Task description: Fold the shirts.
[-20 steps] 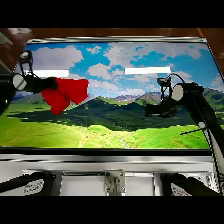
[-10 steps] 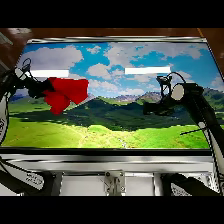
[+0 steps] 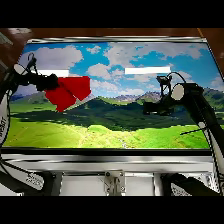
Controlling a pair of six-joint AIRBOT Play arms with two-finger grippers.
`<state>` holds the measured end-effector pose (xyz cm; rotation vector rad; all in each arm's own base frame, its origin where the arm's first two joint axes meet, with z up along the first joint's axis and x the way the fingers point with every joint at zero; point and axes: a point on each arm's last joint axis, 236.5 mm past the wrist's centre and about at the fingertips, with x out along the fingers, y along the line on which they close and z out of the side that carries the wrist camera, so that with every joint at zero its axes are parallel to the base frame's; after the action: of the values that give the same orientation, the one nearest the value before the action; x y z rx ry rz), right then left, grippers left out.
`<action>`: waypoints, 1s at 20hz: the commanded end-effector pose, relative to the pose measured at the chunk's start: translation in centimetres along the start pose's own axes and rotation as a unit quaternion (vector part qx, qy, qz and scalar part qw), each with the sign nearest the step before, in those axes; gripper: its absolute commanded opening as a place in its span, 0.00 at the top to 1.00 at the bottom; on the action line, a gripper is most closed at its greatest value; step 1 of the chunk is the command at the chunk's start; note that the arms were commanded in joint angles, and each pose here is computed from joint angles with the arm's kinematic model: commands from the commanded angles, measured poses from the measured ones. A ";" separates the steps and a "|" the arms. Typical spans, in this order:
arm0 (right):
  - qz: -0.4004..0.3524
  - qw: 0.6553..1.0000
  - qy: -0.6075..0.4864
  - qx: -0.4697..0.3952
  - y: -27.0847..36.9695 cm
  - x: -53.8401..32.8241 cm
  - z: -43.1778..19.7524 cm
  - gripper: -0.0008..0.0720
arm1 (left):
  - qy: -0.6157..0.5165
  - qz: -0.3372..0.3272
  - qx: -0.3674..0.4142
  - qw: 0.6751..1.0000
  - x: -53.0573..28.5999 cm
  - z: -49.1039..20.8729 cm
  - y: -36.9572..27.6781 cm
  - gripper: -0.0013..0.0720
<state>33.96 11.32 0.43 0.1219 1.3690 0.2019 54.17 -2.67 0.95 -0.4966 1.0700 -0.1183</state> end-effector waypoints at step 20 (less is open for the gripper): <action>-0.110 0.984 0.122 -0.068 -5.3 -4.3 -6.9 0.10 | 0.102 -0.208 0.202 0.952 -6.1 -32.2 -28.6 0.85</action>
<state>26.98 6.53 2.03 -0.1226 1.5846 0.1719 28.35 -34.51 12.15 -0.2263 1.0430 -0.8279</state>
